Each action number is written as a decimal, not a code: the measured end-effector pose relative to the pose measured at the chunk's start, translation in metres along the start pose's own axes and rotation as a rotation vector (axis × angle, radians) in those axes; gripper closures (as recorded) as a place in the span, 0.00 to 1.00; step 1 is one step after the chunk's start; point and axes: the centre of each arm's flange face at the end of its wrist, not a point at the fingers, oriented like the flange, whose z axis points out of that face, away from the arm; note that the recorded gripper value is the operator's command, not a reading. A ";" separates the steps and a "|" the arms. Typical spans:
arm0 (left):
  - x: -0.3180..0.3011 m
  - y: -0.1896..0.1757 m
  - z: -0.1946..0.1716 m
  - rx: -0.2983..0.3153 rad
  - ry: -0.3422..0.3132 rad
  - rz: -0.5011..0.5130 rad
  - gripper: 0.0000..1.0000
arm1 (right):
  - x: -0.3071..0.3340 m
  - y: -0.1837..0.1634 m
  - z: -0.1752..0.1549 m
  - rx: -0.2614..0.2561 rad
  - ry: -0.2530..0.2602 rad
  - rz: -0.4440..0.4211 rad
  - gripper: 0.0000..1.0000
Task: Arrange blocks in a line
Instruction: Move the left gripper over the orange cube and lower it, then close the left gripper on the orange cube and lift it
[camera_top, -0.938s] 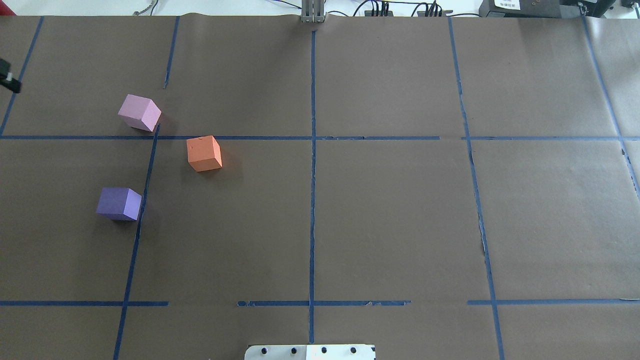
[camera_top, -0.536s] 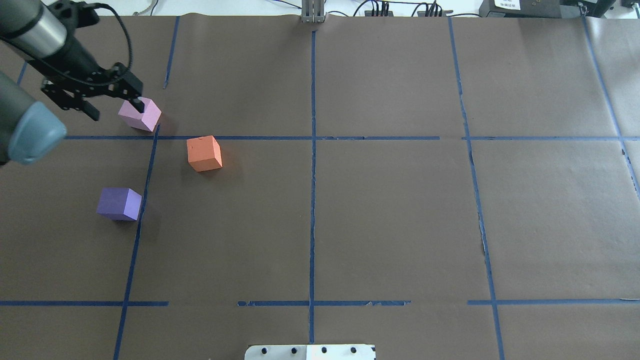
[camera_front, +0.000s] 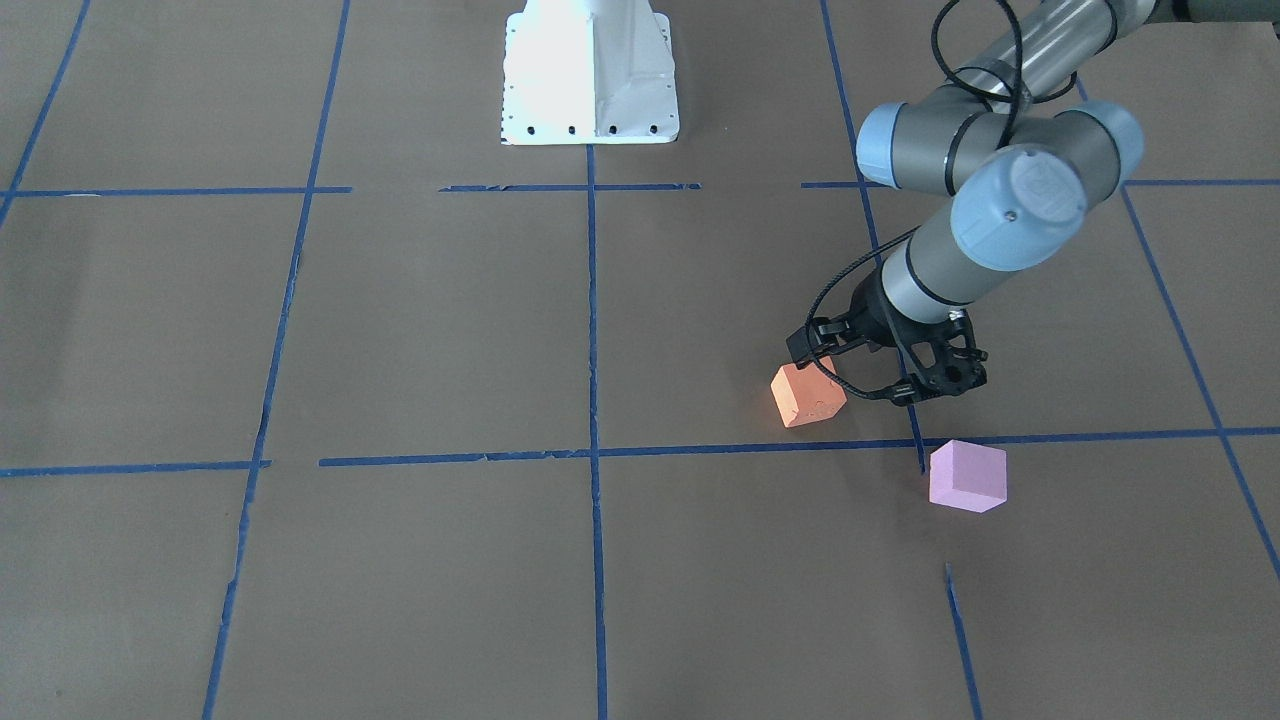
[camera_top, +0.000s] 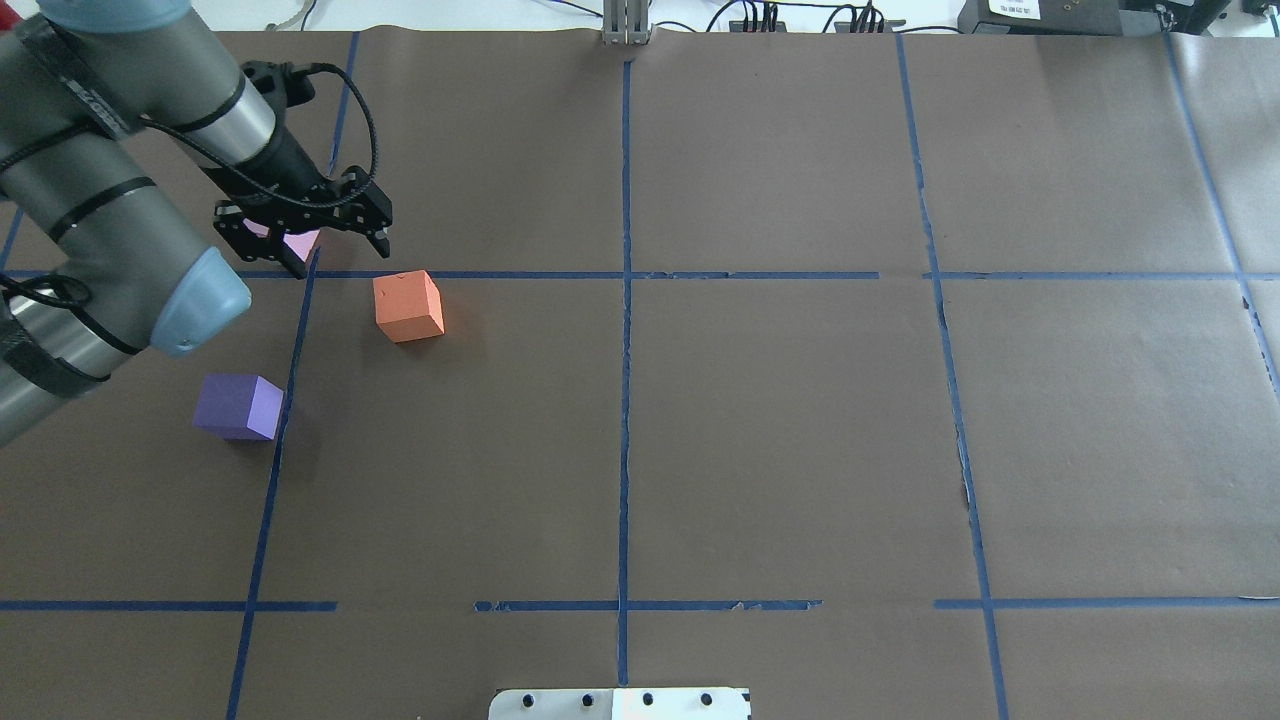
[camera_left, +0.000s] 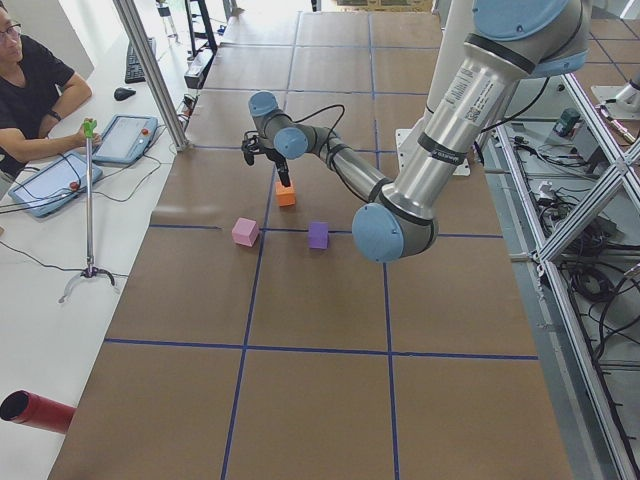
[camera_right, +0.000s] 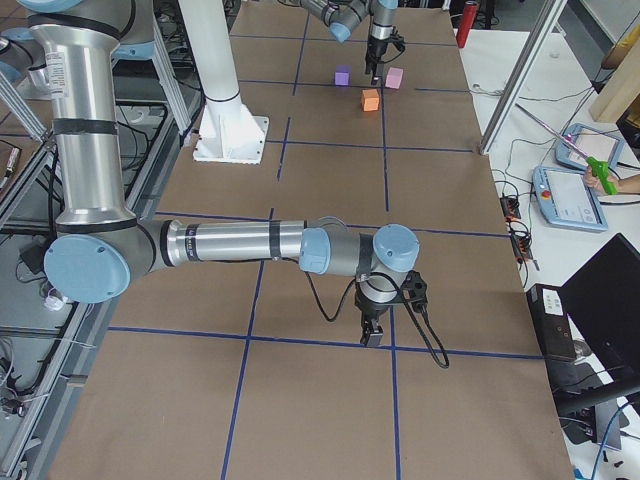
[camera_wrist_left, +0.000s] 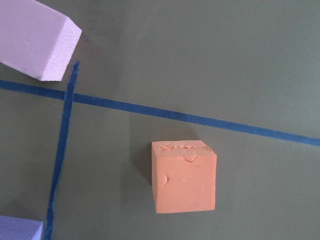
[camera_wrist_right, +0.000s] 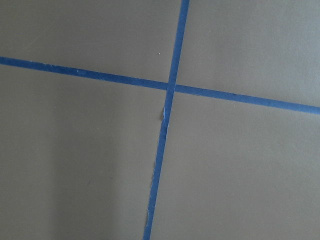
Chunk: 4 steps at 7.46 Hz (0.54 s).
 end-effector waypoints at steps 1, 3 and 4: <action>0.006 0.005 0.012 0.010 -0.011 -0.026 0.00 | 0.000 0.000 0.000 0.000 0.000 0.000 0.00; 0.014 0.003 0.025 0.042 -0.031 -0.049 0.00 | 0.000 0.000 0.000 0.000 0.000 0.000 0.00; 0.017 0.005 0.032 0.055 -0.043 -0.047 0.00 | 0.000 0.000 0.000 0.000 0.000 0.000 0.00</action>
